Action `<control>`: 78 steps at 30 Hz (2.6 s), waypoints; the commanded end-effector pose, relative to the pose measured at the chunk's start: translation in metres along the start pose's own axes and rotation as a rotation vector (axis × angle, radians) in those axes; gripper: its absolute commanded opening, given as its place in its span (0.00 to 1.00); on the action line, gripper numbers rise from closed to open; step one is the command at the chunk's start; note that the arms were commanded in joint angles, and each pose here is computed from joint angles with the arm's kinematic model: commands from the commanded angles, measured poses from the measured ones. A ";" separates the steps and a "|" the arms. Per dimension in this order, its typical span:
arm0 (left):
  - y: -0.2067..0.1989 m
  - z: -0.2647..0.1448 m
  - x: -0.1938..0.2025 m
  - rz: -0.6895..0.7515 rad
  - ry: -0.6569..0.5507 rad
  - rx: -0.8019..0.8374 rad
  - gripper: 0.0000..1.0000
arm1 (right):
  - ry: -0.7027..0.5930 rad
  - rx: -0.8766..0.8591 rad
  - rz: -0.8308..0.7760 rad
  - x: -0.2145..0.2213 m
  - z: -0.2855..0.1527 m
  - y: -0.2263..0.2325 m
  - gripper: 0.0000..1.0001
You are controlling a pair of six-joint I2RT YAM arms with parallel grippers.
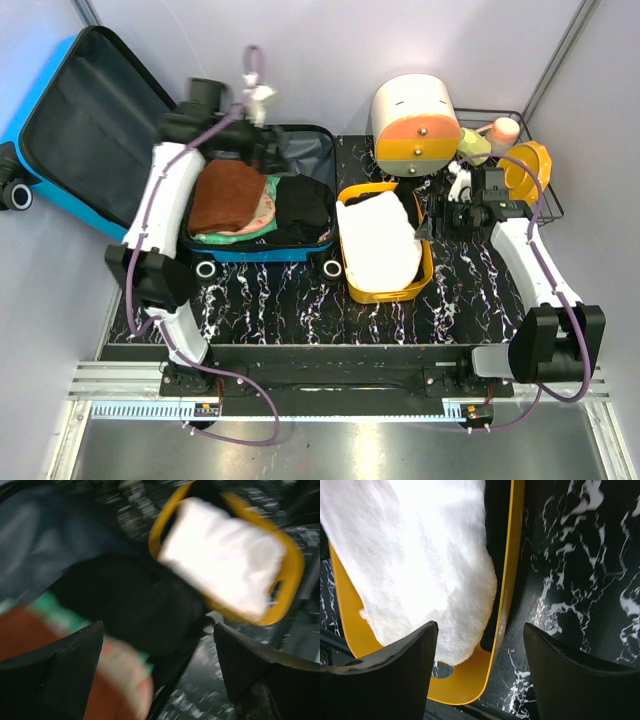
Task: Open, take out, and arrange the luggage
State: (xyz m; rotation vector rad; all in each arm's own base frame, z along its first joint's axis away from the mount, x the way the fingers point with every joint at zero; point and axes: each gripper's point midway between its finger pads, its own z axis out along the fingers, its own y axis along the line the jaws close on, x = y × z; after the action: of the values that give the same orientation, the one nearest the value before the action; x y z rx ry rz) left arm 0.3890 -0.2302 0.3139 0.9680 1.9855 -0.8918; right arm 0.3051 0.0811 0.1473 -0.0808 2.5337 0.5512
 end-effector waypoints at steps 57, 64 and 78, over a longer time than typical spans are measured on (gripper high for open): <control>0.092 -0.135 0.225 0.438 0.459 0.023 0.65 | -0.136 -0.060 -0.087 -0.087 -0.007 0.020 0.83; 0.105 -0.122 0.235 0.469 0.461 -0.006 0.66 | -0.128 -0.056 -0.083 -0.087 -0.003 0.018 0.83; 0.120 -0.123 0.218 0.492 0.421 -0.145 0.12 | -0.120 -0.059 -0.083 -0.088 0.001 0.017 0.82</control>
State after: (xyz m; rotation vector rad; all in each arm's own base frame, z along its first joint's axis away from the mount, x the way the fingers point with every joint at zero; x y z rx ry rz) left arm 0.3475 0.0018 0.1400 1.6024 2.0207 -0.3516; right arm 0.3691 0.0887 0.1833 -0.1358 2.4329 0.5779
